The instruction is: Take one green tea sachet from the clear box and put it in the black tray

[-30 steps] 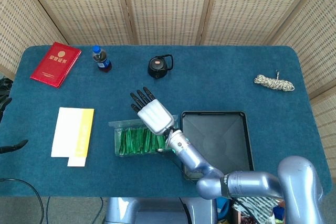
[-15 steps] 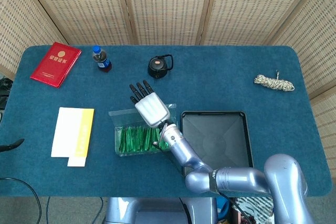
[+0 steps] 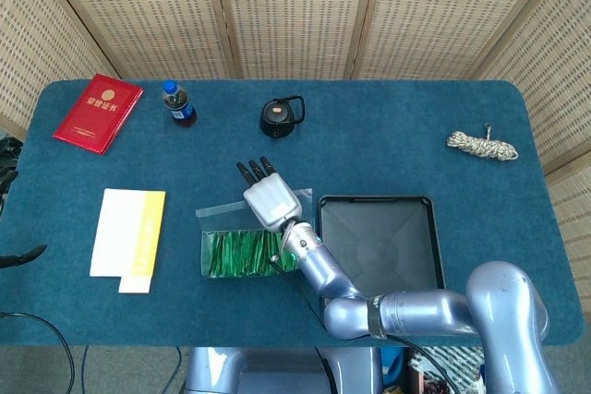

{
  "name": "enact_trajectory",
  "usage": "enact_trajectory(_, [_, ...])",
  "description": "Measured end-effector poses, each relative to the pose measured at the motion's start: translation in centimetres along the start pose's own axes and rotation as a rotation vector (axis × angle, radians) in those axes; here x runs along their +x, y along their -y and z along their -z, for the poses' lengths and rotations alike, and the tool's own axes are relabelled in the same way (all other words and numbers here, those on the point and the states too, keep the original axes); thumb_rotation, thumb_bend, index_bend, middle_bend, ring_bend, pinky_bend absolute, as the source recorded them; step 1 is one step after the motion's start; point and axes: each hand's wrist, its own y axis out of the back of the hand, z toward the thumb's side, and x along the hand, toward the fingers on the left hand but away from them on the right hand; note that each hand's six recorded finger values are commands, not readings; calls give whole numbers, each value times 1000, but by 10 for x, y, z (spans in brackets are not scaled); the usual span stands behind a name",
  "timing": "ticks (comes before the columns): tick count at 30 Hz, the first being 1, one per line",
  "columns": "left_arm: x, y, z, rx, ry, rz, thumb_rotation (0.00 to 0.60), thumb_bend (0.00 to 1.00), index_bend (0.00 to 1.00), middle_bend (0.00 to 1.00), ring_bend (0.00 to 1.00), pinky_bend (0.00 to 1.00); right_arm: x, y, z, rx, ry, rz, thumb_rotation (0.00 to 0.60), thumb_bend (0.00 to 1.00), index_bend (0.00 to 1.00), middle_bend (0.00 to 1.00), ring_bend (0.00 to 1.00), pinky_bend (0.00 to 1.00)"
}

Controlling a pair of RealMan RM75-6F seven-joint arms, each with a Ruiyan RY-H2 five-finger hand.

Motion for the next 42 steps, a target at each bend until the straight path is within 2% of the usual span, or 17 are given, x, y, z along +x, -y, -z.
enact_trajectory(2, [0,0,0,0,0,0,600,100,0,0,0,0,0,0,0,0,-1,-1,600,880,585,75,0,0])
enact_trajectory(4, [0,0,0,0,-1,0,600,101,0,0,0,0,0,0,0,-2,-3,-1,600,850,454,60,0,0])
enact_trajectory(5, [0,0,0,0,-1,0,600,101,0,0,0,0,0,0,0,-4,-3,-1,600,800,334,42,0,0])
enact_trajectory(6, [0,0,0,-1,-1,0,600,100,0,0,0,0,1,-1,0,-6,-4,1,600,756,256,28,0,0])
enact_trajectory(8, [0,0,0,0,1,2,600,100,0,0,0,0,1,-3,0,-3,-7,15,600,544,65,2,0,0])
enact_trajectory(11, [0,0,0,0,3,3,600,99,0,0,0,0,1,-9,1,4,-8,58,600,266,0,0,0,0])
enact_trajectory(12, [0,0,0,-1,3,2,600,100,0,0,0,0,1,-11,1,6,-8,75,600,220,0,0,0,0])
enact_trajectory(14, [0,0,-1,-1,2,1,600,100,0,0,0,0,1,-17,1,9,-8,119,600,189,0,0,0,0])
enact_trajectory(19, [0,1,-1,1,4,3,600,100,0,0,0,0,6,-31,3,11,-7,222,600,181,0,0,0,0])
enact_trajectory(22, [0,2,-2,2,7,8,600,100,0,0,0,0,12,-36,6,14,-13,256,600,181,0,0,0,0])
enact_trajectory(25, [0,4,-4,8,13,14,600,100,0,0,0,0,24,-39,10,41,-44,284,600,181,75,0,0,0])
enact_trajectory(28, [0,6,-6,16,17,20,600,100,0,0,0,0,41,-38,14,80,-96,310,600,186,233,23,3,0])
enact_trajectory(29, [0,7,-6,18,17,22,600,100,0,0,0,0,46,-37,15,91,-115,317,600,199,301,47,8,0])
enact_trajectory(32, [0,9,-8,25,17,27,600,100,0,0,0,0,62,-32,16,133,-178,337,600,263,424,111,36,0])
enact_trajectory(37, [1,13,-10,36,20,33,600,100,0,0,0,0,83,-17,19,208,-273,353,600,323,463,141,46,0])
enact_trajectory(42, [1,15,-11,44,20,39,600,100,0,0,0,0,88,3,34,283,-295,327,600,336,467,148,49,0])
